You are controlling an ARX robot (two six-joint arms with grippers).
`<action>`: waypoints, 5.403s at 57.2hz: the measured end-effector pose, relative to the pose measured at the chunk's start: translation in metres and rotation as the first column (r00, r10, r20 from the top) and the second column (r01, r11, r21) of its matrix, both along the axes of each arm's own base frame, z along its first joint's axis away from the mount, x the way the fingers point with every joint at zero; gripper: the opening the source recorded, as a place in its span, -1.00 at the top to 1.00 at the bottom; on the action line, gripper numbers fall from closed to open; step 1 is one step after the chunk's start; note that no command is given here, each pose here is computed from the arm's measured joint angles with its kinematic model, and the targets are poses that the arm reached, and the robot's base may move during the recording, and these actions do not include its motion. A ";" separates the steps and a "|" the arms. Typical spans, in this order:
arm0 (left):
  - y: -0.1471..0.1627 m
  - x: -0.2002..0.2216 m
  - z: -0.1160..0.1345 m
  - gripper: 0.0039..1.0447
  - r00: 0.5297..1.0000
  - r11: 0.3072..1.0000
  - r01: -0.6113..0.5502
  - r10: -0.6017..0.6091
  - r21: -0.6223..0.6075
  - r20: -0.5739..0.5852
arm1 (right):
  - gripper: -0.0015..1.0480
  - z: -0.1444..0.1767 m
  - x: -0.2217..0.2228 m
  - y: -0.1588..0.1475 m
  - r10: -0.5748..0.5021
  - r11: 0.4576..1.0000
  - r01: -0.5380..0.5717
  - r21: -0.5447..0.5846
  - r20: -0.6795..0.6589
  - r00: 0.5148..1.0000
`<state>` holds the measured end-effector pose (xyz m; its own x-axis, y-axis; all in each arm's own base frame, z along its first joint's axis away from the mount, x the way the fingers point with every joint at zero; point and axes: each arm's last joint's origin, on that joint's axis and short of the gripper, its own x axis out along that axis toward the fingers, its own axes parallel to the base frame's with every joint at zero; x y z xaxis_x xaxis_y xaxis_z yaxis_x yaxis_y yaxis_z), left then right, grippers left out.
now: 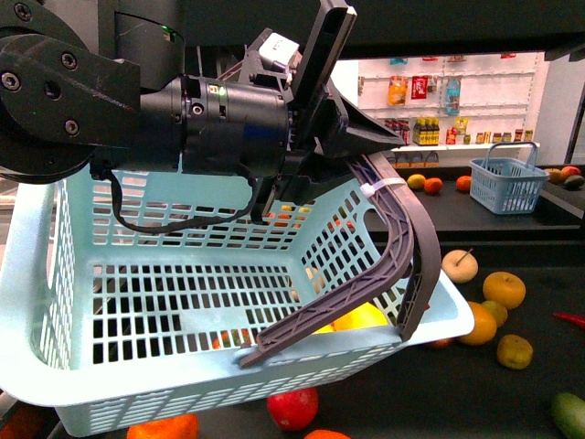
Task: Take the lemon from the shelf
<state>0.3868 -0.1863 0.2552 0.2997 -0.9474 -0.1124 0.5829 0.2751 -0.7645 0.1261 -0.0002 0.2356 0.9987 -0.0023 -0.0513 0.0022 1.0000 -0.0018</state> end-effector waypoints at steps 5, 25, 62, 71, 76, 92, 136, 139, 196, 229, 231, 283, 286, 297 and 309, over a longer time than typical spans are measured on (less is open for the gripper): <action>0.000 0.000 0.000 0.81 1.000 1.000 -0.003 0.003 0.001 0.001 | 0.09 -0.018 -0.023 0.000 0.003 1.000 -0.003 0.001 0.022 1.000; 0.000 0.000 0.000 0.81 1.000 1.000 -0.002 0.002 0.000 0.000 | 0.87 -0.048 -0.028 0.000 0.002 1.000 -0.002 0.001 0.042 0.999; 0.000 0.000 0.000 0.81 1.000 1.000 -0.003 0.003 0.000 0.000 | 0.87 -0.068 -0.029 0.000 0.003 1.000 -0.003 0.001 0.055 0.998; 0.000 0.000 0.000 0.81 1.000 1.000 -0.003 0.003 0.000 -0.001 | 0.86 -0.068 -0.029 0.000 0.003 1.000 -0.003 0.001 0.057 0.998; 0.000 0.000 0.000 0.81 1.000 1.000 -0.003 0.003 0.000 -0.001 | 0.58 -0.068 -0.029 0.000 0.003 1.000 -0.003 0.001 0.058 0.998; 0.000 0.000 0.000 0.81 1.000 1.000 -0.003 0.003 0.000 -0.001 | -0.28 -0.068 -0.029 0.000 0.003 1.000 -0.003 0.001 0.058 0.998; 0.053 0.032 0.015 0.81 0.854 0.815 -0.515 0.514 -0.265 -0.081 | -0.95 -0.068 -0.029 0.000 0.003 1.000 -0.003 0.001 0.058 0.998; 0.067 0.036 0.019 0.81 0.823 0.767 -0.558 0.560 -0.316 -0.093 | -0.95 -0.068 -0.029 0.000 0.003 1.000 -0.003 0.001 0.058 0.998; 0.286 0.048 0.008 0.81 0.566 0.386 -0.750 0.794 -0.538 -0.221 | -0.95 -0.068 -0.029 0.000 0.003 1.000 -0.003 0.001 0.058 0.998; 0.346 0.045 -0.034 0.82 0.542 0.352 -0.769 0.802 -0.534 -0.252 | -0.95 -0.068 -0.029 0.000 0.003 1.000 -0.003 0.001 0.058 0.998; 0.347 0.045 -0.036 0.82 0.544 0.354 -0.768 0.800 -0.534 -0.252 | -0.95 -0.068 -0.029 0.000 0.003 1.000 -0.003 0.001 0.058 0.998; 0.366 0.032 -0.062 -0.84 0.532 0.366 -0.790 0.808 -0.492 -0.253 | -0.95 -0.068 -0.029 0.000 0.003 1.000 -0.003 0.001 0.059 0.998; 0.366 0.031 -0.057 -0.86 0.525 0.368 -0.796 0.815 -0.481 -0.246 | -0.95 -0.068 -0.029 0.000 0.003 1.000 -0.003 0.001 0.059 0.998; 0.363 0.026 -0.048 -0.86 0.501 0.376 -0.825 0.833 -0.422 -0.236 | -0.95 -0.068 -0.029 0.000 0.003 1.000 -0.003 0.001 0.059 0.998; 0.361 0.011 -0.034 -0.86 0.431 0.365 -0.887 0.874 -0.284 -0.224 | -0.95 -0.068 -0.029 0.000 0.003 1.000 -0.003 0.001 0.059 0.998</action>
